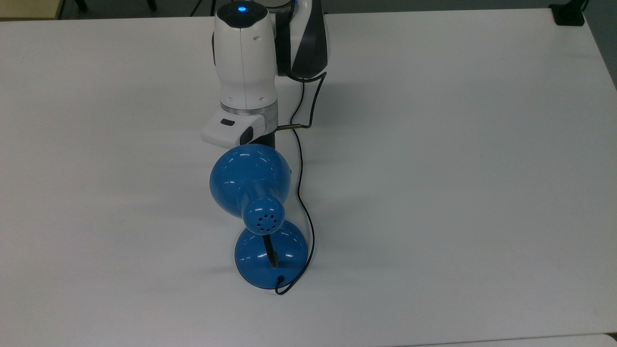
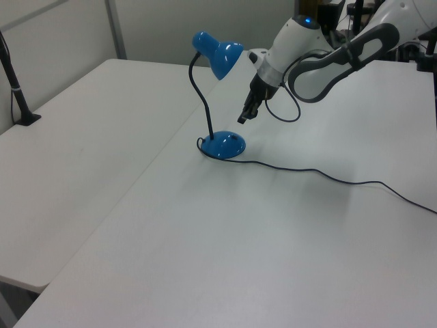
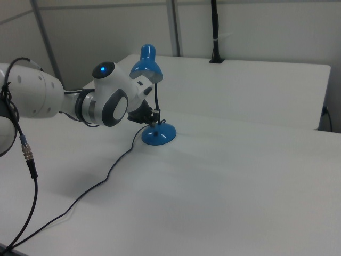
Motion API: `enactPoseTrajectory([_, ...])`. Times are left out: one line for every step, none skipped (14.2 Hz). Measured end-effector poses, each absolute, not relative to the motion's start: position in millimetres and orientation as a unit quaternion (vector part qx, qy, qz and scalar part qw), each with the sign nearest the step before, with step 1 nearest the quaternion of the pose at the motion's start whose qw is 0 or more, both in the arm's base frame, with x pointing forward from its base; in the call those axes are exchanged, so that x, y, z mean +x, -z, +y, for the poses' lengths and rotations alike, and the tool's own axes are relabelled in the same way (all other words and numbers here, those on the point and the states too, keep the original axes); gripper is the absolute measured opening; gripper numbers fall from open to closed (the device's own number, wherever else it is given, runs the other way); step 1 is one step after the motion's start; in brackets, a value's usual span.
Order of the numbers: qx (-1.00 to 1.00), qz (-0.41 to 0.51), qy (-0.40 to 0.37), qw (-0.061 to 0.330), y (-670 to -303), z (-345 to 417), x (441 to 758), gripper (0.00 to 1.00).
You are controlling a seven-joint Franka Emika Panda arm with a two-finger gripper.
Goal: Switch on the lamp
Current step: 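Lower the gripper onto the switch on the lamp base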
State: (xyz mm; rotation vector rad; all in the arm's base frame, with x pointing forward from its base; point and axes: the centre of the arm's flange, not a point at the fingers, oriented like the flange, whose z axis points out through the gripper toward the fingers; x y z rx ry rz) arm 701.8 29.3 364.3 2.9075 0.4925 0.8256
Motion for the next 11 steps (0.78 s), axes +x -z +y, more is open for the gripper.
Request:
enactPoseTrajectory([0.948,0.162,-0.271,0.040,-360.8,30.9,703.6,0.01])
enactPoseTrajectory([0.948,0.162,-0.272,0.040,-357.4,31.6,705.5,0.01])
enactPoseTrajectory([0.948,0.162,-0.270,0.040,-352.2,31.8,707.3,0.01])
enactPoseTrajectory([0.949,0.164,-0.266,0.039,-344.6,33.5,708.4,0.01])
enactPoseTrajectory([0.949,0.166,-0.265,0.038,-338.7,37.6,709.7,0.01])
enactPoseTrajectory([0.949,0.169,-0.265,0.037,-335.0,41.6,711.5,0.01])
enactPoseTrajectory([0.949,0.168,-0.265,0.036,-333.4,43.8,713.1,0.01])
enactPoseTrajectory([0.949,0.167,-0.266,0.035,-332.7,45.5,715.1,0.01])
enactPoseTrajectory([0.949,0.165,-0.268,0.035,-332.7,46.4,717.4,0.01])
enactPoseTrajectory([0.948,0.164,-0.270,0.035,-332.9,46.8,719.7,0.01])
enactPoseTrajectory([0.948,0.162,-0.272,0.035,-333.5,47.0,722.2,0.01])
